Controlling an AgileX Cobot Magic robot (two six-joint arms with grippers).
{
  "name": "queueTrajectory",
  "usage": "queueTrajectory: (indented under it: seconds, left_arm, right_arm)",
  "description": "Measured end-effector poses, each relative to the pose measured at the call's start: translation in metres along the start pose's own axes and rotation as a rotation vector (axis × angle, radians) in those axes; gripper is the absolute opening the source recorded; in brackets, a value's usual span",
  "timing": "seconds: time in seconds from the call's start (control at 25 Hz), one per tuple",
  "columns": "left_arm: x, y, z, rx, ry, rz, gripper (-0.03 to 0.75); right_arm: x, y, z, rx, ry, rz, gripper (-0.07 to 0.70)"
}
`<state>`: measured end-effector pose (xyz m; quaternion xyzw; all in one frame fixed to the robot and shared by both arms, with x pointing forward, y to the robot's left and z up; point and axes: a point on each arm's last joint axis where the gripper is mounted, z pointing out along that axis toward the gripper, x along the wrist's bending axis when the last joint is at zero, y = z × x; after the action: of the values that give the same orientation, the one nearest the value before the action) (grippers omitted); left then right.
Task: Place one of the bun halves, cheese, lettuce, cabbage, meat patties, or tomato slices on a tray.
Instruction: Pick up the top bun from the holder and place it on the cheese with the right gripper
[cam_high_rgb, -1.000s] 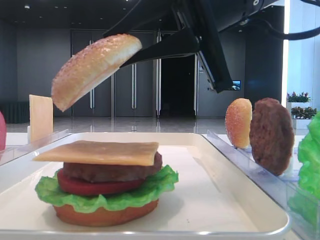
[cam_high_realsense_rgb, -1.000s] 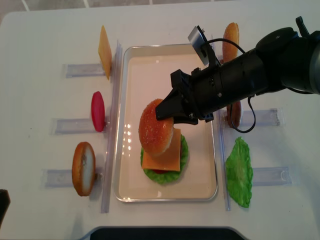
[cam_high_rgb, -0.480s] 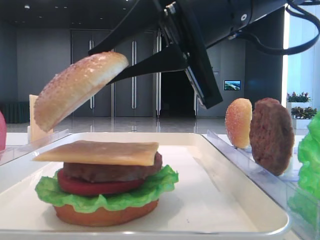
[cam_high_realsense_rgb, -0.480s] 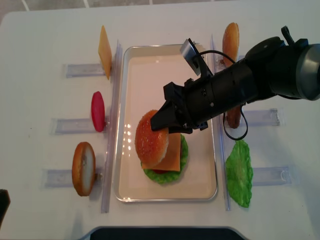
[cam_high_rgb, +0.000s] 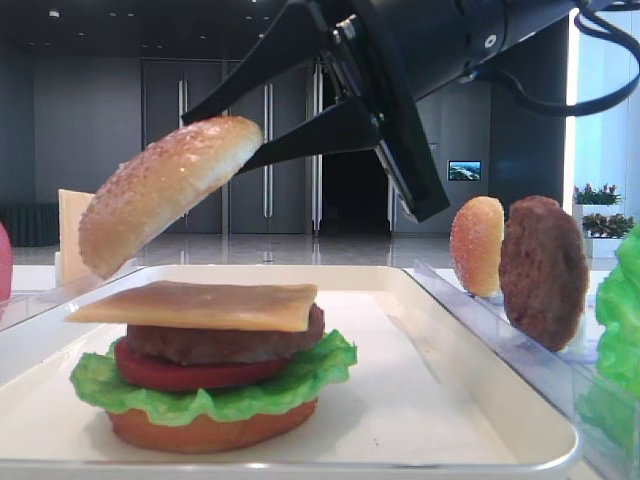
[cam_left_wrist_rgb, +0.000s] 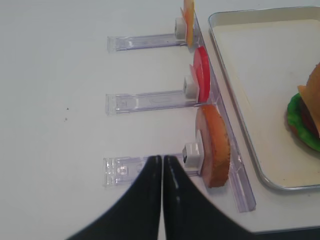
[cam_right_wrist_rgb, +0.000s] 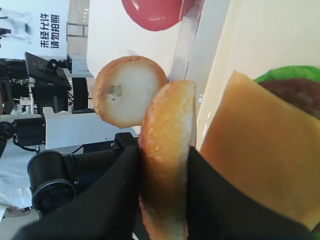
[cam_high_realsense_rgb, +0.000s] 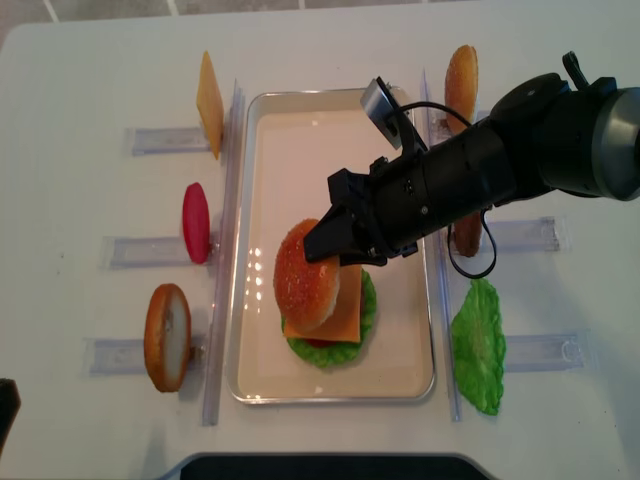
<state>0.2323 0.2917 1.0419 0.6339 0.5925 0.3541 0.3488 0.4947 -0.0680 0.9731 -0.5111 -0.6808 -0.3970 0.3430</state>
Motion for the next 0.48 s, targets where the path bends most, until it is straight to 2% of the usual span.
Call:
queueTrajectory:
  seconds: [0.48]
  left_arm:
    - [0.0,0.0,0.0,0.0,0.0,0.0,-0.007]
  right_arm:
    - [-0.0025,-0.0002,0.0,0.003,-0.028,-0.036,0.218]
